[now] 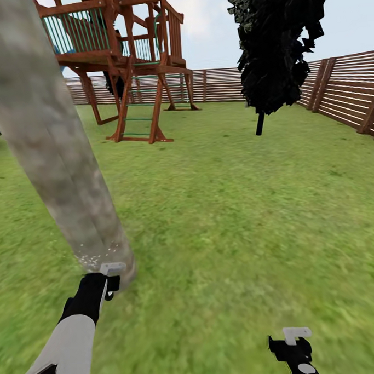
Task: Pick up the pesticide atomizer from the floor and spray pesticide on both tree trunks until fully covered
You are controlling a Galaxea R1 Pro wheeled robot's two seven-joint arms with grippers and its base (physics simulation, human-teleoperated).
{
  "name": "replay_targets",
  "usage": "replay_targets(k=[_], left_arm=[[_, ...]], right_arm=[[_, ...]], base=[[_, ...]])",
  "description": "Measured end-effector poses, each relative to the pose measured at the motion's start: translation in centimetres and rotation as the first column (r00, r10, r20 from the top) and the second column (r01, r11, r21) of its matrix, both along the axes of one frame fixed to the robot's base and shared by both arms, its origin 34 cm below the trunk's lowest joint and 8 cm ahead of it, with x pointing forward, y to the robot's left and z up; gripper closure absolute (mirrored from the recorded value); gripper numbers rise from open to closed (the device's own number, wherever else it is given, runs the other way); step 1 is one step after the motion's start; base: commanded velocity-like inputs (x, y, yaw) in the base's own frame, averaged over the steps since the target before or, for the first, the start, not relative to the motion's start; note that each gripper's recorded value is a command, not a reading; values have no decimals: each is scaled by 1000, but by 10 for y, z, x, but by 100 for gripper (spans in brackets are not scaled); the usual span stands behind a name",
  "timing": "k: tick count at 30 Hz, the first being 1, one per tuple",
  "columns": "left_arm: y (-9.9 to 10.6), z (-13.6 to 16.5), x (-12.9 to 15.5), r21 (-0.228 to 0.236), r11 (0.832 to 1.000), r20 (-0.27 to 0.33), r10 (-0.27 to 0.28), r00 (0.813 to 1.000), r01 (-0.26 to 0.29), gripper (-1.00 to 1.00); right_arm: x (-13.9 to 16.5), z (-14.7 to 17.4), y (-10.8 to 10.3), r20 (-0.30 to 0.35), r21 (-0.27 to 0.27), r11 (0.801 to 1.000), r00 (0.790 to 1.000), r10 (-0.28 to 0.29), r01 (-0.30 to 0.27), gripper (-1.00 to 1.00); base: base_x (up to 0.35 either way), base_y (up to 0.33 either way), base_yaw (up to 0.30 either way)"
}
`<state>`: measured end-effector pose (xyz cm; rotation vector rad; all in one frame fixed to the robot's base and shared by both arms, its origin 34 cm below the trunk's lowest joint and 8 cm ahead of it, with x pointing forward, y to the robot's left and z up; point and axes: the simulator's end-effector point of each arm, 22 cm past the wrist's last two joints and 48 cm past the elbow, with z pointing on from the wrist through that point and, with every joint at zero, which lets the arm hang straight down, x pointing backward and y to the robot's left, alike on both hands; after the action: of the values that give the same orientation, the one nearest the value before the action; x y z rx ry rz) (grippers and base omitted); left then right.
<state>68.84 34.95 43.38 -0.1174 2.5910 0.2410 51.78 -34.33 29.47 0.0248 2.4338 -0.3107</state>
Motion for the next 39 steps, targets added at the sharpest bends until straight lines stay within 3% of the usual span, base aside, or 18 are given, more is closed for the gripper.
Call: replay_targets(k=[18,22,26,31,35,39], left_arm=[[5,0,-2,2,1000,2,10,1000,-10,100],[11,-26,-33,10,1000,-51,13,999,-13,100],[13,-34,-43,9,1000,-65,20,998,-20,100],[33,-31,-47,2,997,-49,78,996,-78,100],[28,-29,-39,1,998,-11,65,998,-65,100],[27,-31,-38,31,997,-1,67,998,-67,100]], right_arm=[[0,0,0,0,0,1000,1000,-1,1,-100],[0,0,0,0,1,1000,1000,0,0,-100],[0,0,0,-1,1,1000,1000,2,-2,-100],[0,0,1,-1,1,1000,1000,1,-1,-100],[0,0,0,0,2,1000,1000,1,-1,-100],[0,0,0,0,1,1000,1000,2,-2,-100]], base=[[187,-217,234],[-79,-259,23],[-230,-212,109],[-189,-219,266],[82,-257,191],[190,-234,14]])
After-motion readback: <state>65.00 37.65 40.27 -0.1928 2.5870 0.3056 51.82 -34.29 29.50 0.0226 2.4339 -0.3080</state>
